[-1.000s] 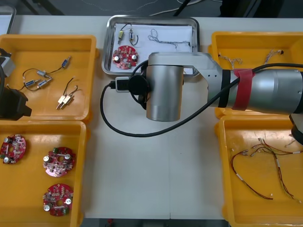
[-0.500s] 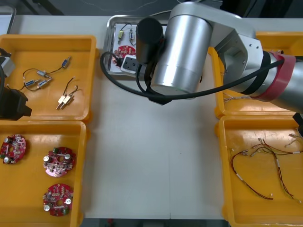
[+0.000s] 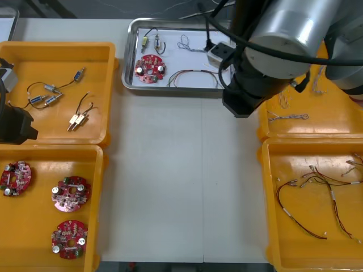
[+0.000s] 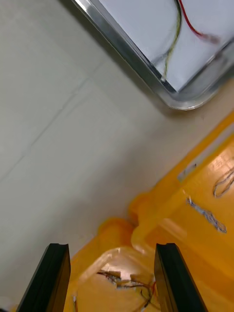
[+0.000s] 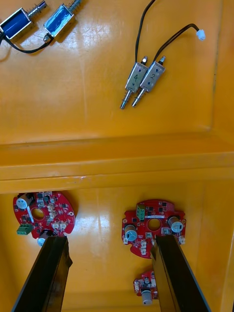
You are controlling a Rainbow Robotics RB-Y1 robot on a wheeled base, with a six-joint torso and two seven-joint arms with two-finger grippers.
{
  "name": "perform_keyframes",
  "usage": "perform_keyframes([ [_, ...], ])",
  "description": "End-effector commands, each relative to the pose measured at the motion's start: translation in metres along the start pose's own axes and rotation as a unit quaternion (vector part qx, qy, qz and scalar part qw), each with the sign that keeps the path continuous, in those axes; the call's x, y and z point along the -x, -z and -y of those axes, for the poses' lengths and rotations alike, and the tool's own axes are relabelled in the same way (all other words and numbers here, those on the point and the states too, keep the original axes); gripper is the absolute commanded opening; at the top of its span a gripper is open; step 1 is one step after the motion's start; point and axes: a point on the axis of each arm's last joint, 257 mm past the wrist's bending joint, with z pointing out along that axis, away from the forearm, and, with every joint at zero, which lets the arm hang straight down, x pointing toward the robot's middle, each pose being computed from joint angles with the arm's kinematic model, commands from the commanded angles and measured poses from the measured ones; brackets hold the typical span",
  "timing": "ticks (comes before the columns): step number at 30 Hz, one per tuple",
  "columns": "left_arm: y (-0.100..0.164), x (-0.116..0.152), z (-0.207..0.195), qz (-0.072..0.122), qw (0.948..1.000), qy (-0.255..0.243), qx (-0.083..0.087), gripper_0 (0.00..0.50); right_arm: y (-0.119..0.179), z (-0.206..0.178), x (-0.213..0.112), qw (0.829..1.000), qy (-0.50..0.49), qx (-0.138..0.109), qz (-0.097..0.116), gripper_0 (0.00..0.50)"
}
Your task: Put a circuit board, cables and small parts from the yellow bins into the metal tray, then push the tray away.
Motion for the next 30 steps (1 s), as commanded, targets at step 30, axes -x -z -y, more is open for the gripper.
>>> perform_keyframes([
  [30,0.013,0.004,-0.013,0.013,0.9997,-0.012,0.019,0.500,0.016,0.103,-0.195,0.913,-0.408,0.021,0.008,0.500],
])
